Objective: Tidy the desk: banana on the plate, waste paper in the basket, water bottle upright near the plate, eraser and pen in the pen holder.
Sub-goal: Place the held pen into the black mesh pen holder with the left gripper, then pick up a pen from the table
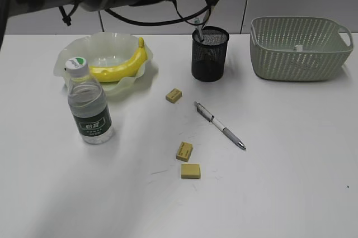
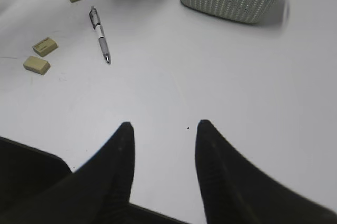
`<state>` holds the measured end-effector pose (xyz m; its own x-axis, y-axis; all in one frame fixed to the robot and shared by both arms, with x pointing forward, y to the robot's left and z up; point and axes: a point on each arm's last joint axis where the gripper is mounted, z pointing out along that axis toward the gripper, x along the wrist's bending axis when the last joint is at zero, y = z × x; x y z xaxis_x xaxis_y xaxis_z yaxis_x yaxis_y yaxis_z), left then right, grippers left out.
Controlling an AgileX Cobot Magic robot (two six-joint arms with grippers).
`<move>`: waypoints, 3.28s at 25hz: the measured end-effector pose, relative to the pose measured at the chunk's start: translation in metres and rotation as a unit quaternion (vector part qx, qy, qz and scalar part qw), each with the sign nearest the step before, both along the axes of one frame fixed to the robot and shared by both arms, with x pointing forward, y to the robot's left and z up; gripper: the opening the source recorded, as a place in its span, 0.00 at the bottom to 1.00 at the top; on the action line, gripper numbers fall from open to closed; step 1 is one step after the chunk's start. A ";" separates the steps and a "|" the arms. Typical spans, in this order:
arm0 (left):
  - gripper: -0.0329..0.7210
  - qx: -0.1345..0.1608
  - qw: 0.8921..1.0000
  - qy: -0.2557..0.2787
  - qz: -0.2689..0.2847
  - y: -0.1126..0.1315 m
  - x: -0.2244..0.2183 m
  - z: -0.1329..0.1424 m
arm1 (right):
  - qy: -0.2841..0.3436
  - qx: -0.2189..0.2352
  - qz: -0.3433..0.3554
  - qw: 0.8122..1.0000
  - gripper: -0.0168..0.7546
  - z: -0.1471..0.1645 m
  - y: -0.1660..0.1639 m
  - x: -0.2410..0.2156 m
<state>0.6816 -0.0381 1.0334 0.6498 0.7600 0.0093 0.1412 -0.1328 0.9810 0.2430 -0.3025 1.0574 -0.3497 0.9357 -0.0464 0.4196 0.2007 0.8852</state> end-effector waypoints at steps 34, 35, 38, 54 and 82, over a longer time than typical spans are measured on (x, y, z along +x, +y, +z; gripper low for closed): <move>0.38 -0.034 0.999 0.007 -0.035 -0.001 0.013 -0.013 | 0.000 0.000 0.000 1.000 0.44 0.000 0.000 0.000; 0.37 -0.047 0.998 0.007 -0.036 0.000 0.007 0.001 | 0.000 0.000 0.000 1.000 0.44 0.000 0.000 0.000; 0.35 -0.046 0.998 -0.020 -0.049 0.007 -0.020 0.047 | 0.000 0.000 0.000 1.000 0.44 0.000 0.000 0.000; 0.32 0.226 0.943 0.136 0.205 0.192 -0.197 0.075 | 0.000 0.000 0.000 1.000 0.44 0.000 0.000 0.000; 0.70 0.051 0.988 0.110 0.101 0.354 -0.442 0.030 | 0.001 0.006 0.001 1.000 0.43 0.001 0.001 0.000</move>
<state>0.2396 0.3159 1.0638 0.4799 0.8767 -0.0325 0.3827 -0.1759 0.9070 0.2428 -0.3019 1.0581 -0.3522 0.9353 -0.0350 0.4204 0.1916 0.8869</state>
